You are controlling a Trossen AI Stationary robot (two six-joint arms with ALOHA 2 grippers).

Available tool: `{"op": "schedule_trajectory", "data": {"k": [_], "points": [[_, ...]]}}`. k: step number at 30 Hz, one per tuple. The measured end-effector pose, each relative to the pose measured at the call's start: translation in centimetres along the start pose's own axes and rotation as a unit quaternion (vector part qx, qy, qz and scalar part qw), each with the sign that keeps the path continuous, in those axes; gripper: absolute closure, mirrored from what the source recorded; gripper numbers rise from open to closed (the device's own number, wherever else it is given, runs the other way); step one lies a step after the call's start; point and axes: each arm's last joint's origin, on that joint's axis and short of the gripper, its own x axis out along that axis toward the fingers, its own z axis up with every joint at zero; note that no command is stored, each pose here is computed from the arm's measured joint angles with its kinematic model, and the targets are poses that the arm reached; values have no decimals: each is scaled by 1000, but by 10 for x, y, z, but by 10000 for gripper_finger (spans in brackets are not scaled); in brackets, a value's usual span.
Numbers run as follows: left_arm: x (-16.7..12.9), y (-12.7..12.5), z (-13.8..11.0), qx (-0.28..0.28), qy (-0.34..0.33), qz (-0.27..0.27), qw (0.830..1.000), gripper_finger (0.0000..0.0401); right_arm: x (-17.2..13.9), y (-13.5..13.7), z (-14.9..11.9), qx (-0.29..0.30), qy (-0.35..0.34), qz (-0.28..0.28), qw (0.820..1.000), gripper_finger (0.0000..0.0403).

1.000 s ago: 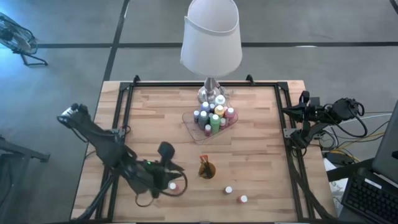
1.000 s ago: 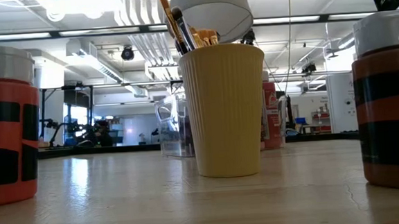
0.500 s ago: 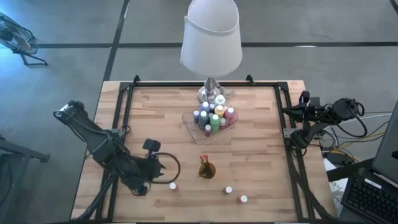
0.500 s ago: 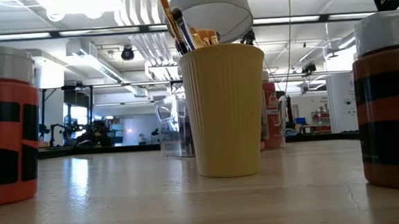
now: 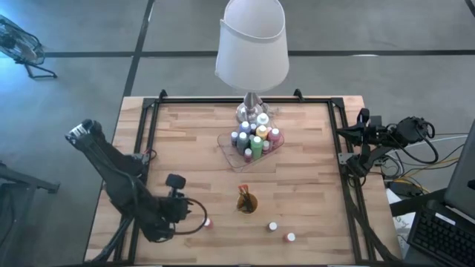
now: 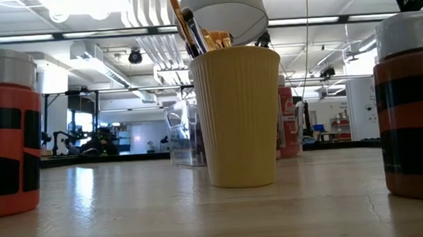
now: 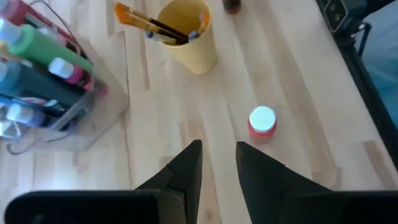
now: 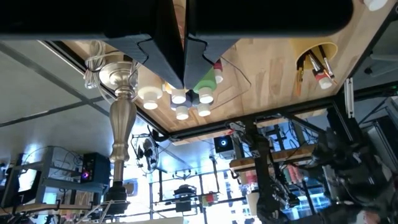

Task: Pick & Place Paint Supplies
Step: Put the left orange bottle into the transparent bin

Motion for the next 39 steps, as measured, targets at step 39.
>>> {"op": "schedule_trajectory", "data": {"k": [39], "points": [[80, -1, -115, -89, -169, -108, 976, 205, 0, 0, 0, 0, 0, 0, 1000, 394]]}}
